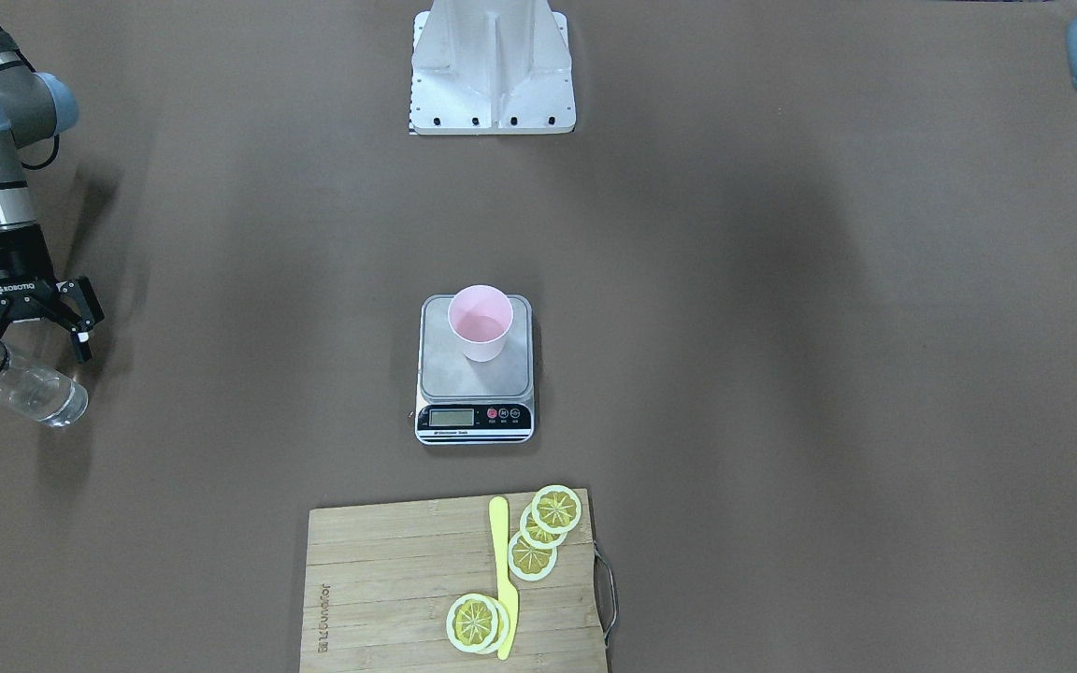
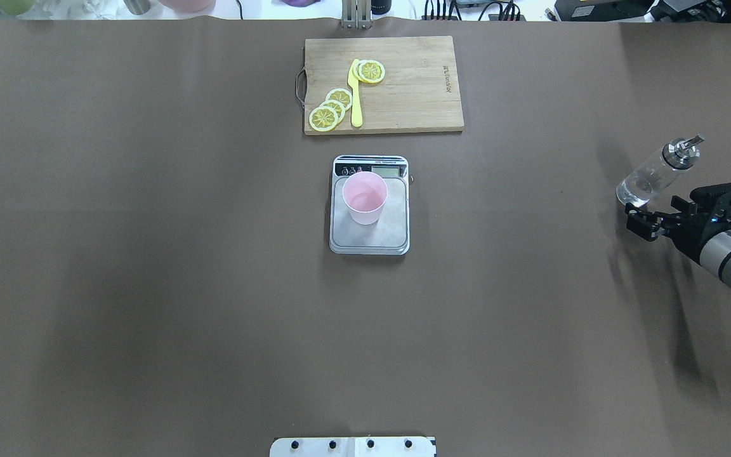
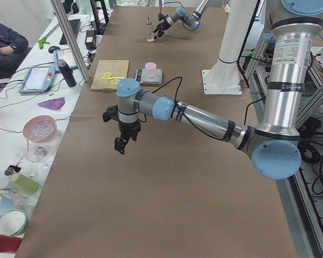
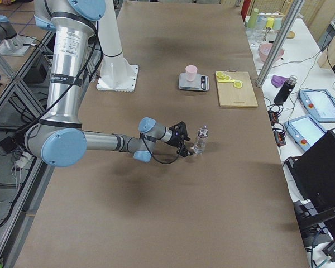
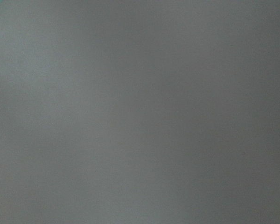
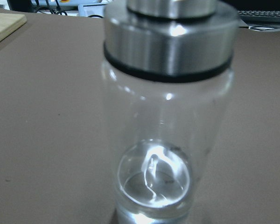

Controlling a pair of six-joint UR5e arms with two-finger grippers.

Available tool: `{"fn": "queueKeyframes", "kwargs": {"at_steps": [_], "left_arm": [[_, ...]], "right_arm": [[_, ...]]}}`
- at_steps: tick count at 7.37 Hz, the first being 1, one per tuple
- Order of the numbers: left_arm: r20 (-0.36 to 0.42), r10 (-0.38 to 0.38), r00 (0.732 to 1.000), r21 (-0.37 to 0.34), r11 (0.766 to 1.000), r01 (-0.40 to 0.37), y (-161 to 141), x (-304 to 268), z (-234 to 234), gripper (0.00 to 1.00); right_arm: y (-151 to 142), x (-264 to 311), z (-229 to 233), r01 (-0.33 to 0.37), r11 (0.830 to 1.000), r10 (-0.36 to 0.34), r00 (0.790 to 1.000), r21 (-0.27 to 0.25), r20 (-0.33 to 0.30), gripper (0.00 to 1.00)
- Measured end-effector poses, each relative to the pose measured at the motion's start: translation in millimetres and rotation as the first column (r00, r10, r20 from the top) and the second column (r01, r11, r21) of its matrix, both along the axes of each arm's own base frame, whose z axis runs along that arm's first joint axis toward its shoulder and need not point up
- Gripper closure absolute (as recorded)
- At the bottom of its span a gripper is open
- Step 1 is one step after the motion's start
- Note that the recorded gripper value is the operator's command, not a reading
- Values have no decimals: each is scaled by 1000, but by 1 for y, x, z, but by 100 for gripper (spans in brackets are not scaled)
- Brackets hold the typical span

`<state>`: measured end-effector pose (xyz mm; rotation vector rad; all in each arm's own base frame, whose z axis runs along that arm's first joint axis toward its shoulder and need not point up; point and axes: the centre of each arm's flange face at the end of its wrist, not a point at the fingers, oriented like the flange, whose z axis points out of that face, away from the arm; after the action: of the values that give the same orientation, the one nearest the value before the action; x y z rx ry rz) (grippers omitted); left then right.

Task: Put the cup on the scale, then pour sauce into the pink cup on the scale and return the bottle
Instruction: 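Grasp the glass sauce bottle with the right gripper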

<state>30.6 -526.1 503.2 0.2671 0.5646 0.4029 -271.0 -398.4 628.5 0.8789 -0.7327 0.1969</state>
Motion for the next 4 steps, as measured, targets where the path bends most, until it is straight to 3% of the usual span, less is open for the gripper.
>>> {"fn": "queueKeyframes", "kwargs": {"at_steps": [4], "left_arm": [[-2, 0, 1000, 5, 1000, 0, 0, 0, -2, 2]], "right_arm": [[-10, -6, 1, -30, 999, 31, 999, 35, -30, 0]]}}
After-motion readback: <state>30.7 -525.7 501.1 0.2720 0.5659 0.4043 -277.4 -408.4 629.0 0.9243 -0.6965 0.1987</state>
